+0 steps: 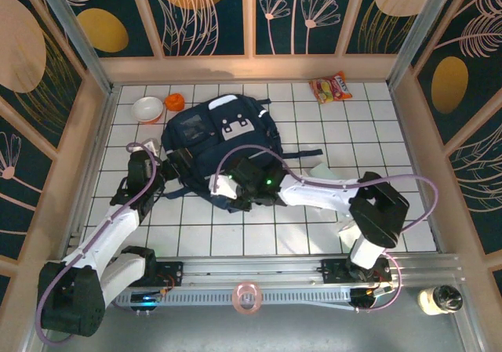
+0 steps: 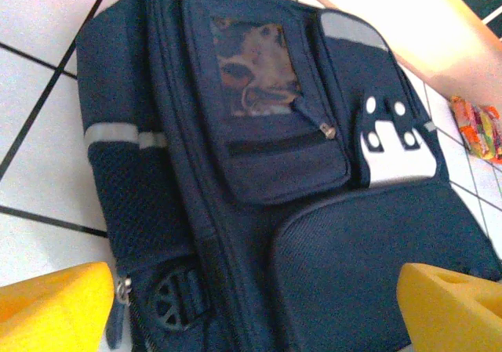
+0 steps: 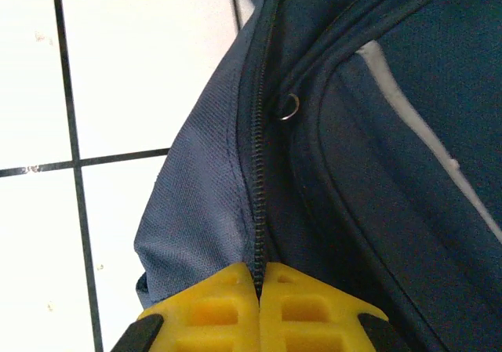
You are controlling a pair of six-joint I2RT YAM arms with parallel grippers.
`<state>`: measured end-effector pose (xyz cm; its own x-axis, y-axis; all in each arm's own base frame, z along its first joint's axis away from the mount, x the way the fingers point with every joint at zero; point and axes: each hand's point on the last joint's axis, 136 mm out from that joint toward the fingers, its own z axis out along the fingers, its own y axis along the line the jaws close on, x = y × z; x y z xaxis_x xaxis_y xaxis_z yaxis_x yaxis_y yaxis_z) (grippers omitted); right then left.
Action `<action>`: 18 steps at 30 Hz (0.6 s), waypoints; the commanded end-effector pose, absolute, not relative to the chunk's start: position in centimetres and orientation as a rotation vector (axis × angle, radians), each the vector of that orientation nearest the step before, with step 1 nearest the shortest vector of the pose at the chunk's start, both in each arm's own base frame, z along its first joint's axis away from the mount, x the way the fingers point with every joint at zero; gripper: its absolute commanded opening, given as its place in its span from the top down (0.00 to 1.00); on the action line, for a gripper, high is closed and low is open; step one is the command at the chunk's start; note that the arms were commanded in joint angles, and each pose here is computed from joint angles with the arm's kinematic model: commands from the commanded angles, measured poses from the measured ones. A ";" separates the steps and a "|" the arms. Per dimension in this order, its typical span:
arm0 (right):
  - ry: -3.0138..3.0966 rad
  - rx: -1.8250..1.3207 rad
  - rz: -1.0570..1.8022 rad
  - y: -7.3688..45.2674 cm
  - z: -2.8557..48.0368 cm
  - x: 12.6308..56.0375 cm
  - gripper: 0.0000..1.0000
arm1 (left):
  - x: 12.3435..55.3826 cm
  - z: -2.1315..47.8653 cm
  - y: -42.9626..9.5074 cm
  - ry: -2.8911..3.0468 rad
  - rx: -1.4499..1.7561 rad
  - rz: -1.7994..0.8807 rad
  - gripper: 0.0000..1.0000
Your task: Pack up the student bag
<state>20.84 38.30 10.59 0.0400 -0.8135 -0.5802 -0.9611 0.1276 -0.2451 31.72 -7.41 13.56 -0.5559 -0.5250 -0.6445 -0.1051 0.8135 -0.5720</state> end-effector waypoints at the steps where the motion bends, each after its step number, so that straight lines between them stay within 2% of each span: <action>1: 1.670 -1.608 0.398 39.2 17.3 22.4 1.00 | 31.5 14.0 -7.6 2.082 -0.463 -0.649 0.08; 10: 1.646 -1.505 0.486 36.5 21.4 24.8 1.00 | 30.7 13.4 -7.4 2.074 -0.470 -0.657 0.08; 18: 1.558 -1.501 0.522 35.3 25.1 25.0 1.00 | 30.2 11.5 -8.7 2.035 -0.398 -0.749 0.12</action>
